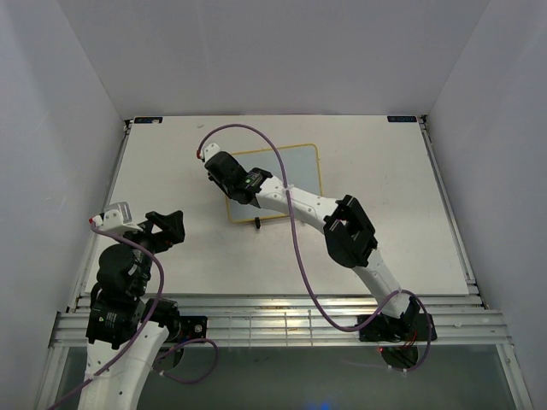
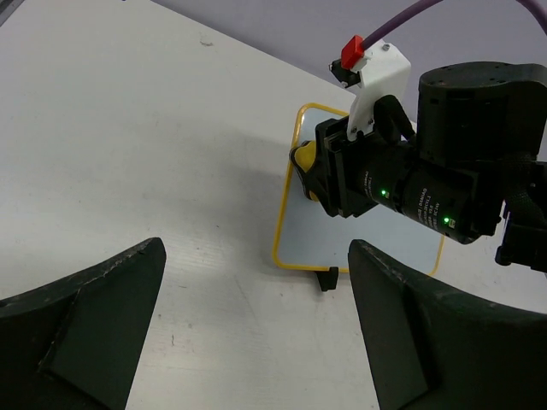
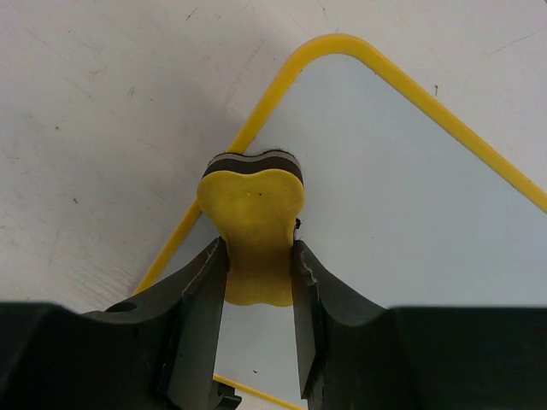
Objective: Erase the whiteboard
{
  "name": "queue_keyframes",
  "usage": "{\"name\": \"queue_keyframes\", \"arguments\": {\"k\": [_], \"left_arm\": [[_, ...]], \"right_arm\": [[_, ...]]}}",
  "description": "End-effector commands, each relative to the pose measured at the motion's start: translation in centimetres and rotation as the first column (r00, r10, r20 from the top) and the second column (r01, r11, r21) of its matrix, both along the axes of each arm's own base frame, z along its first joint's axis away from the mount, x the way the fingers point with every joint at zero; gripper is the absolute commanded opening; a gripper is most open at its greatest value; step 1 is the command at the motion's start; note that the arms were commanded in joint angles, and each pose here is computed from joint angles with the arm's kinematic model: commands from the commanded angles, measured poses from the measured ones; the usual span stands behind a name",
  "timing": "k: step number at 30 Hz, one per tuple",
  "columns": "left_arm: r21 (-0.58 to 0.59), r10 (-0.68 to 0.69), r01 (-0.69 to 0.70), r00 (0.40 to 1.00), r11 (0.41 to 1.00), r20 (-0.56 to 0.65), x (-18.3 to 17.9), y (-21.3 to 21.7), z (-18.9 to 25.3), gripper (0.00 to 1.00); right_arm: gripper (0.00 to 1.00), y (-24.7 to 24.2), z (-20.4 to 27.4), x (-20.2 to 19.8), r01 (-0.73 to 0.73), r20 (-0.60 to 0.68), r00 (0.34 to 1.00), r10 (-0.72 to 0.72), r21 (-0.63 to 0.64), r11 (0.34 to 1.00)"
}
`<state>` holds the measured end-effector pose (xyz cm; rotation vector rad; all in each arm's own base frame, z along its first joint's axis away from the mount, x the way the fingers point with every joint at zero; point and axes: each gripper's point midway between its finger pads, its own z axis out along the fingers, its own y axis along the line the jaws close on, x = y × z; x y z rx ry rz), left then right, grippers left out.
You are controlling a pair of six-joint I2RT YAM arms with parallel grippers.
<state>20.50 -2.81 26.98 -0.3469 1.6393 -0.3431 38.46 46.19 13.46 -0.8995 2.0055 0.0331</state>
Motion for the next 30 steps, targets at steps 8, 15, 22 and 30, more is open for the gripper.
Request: {"name": "queue_keyframes", "arguments": {"k": [8,15,22,30], "left_arm": [[-0.003,-0.013,0.013,1.000,1.000,0.011,-0.2,-0.2,0.0,0.98],[-0.004,-0.008,0.009,1.000,1.000,0.017,-0.2,-0.1,0.2,0.98],[-0.002,-0.010,0.010,1.000,1.000,0.011,-0.1,-0.2,0.1,0.98],[-0.001,-0.009,0.009,1.000,1.000,0.011,-0.1,-0.1,0.1,0.98]], "right_arm": [[0.31,-3.1,-0.3,1.4,0.056,0.011,0.998,-0.056,-0.059,0.997],[0.31,-6.1,0.3,2.7,0.118,0.019,0.993,-0.117,-0.073,0.990],[0.31,-7.8,1.6,3.5,0.154,0.039,0.988,-0.152,-0.073,0.985],[0.30,-7.4,2.2,2.1,0.135,-0.023,0.990,-0.136,-0.010,0.991]]}}
